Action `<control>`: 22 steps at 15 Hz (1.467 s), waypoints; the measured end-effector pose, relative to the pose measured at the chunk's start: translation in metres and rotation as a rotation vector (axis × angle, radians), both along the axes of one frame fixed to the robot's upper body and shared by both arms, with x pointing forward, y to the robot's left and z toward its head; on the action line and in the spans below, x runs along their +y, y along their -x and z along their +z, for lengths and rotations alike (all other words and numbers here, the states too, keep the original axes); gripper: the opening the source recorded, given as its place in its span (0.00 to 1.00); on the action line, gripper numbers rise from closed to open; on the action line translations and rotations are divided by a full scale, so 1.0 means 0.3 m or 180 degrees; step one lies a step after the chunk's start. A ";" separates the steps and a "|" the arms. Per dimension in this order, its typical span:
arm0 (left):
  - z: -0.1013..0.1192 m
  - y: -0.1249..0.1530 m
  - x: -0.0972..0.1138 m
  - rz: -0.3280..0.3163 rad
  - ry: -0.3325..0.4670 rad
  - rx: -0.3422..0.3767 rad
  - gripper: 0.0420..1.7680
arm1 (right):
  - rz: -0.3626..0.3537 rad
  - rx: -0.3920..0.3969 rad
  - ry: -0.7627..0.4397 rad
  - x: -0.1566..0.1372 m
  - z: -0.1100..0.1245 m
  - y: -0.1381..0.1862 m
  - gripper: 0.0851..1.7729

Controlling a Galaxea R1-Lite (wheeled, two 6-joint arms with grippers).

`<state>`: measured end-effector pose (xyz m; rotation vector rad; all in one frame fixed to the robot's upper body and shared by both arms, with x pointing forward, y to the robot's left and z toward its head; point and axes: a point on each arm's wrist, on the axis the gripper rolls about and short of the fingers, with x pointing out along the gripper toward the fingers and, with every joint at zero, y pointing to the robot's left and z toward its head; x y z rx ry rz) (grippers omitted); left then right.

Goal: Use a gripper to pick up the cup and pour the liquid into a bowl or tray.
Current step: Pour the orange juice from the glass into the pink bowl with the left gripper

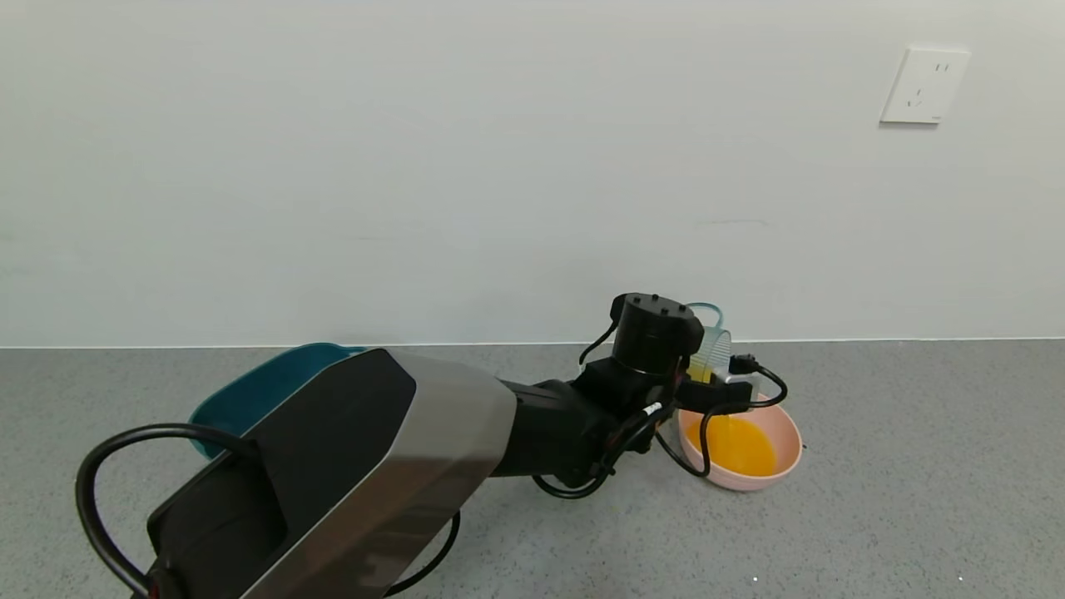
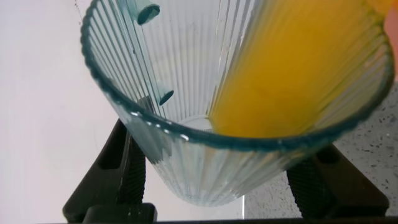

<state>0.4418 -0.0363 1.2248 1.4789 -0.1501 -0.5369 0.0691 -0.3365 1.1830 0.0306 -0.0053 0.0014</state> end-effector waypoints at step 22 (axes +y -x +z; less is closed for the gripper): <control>0.009 0.074 -0.070 0.0043 -0.0375 -0.0389 0.71 | 0.0000 0.0000 0.0001 0.000 0.000 0.000 0.96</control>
